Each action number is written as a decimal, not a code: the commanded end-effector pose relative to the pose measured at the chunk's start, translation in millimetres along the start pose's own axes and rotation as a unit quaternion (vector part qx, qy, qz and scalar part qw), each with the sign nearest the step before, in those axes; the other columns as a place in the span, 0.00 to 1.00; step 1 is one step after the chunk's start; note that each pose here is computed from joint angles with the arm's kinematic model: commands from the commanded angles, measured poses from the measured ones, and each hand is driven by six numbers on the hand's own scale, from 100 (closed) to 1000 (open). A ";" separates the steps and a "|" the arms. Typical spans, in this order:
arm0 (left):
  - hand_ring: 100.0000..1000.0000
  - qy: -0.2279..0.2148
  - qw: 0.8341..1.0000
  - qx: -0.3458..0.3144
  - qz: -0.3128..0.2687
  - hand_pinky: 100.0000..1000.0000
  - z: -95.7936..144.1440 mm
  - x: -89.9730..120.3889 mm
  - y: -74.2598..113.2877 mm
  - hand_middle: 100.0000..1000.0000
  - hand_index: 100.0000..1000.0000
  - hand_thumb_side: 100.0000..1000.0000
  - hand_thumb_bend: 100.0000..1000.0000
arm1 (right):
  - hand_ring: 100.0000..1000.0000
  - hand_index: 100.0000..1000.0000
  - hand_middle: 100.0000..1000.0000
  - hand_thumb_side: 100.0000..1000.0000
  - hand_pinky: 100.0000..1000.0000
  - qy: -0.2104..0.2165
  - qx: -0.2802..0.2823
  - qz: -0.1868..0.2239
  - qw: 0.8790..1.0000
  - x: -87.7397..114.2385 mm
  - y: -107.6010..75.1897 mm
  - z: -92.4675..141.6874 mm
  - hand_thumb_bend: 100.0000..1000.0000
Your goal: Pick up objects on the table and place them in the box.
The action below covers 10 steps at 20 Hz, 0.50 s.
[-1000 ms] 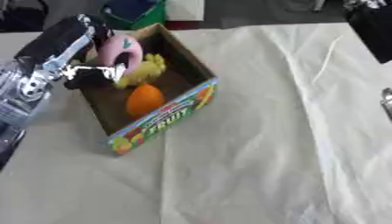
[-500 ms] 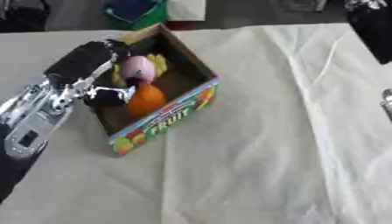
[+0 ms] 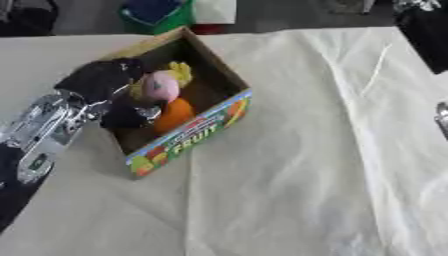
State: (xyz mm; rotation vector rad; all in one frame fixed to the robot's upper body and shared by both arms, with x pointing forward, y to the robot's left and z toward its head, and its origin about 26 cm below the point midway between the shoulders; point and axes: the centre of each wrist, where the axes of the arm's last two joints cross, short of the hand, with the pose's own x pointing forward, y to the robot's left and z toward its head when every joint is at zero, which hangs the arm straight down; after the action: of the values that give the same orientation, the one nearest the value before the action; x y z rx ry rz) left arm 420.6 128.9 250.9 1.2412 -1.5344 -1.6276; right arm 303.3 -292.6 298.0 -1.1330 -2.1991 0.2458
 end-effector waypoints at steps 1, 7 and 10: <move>0.94 0.010 0.999 0.036 0.020 0.75 6.7 -5.5 21.9 0.88 0.96 1.00 0.92 | 0.70 0.73 0.55 0.69 0.66 -0.016 -0.009 -0.001 1.000 6.3 -7.8 -4.2 0.00; 0.88 0.004 0.984 0.148 0.096 0.66 33.3 -11.4 60.1 0.81 0.92 1.00 0.66 | 0.70 0.73 0.55 0.69 0.66 -0.014 -0.011 0.001 1.000 5.0 -8.5 -3.7 0.00; 0.86 -0.011 0.968 0.207 0.142 0.62 52.7 -16.2 79.6 0.78 0.90 1.00 0.61 | 0.69 0.73 0.55 0.69 0.66 -0.013 -0.012 0.003 1.000 4.2 -8.9 -3.3 0.00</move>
State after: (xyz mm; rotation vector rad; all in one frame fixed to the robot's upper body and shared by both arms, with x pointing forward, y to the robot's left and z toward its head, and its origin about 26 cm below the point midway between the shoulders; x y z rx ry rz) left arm 376.2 143.3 307.8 1.1223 -1.9516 -1.2452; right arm 303.2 -293.3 296.5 -1.1280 -2.1959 0.2396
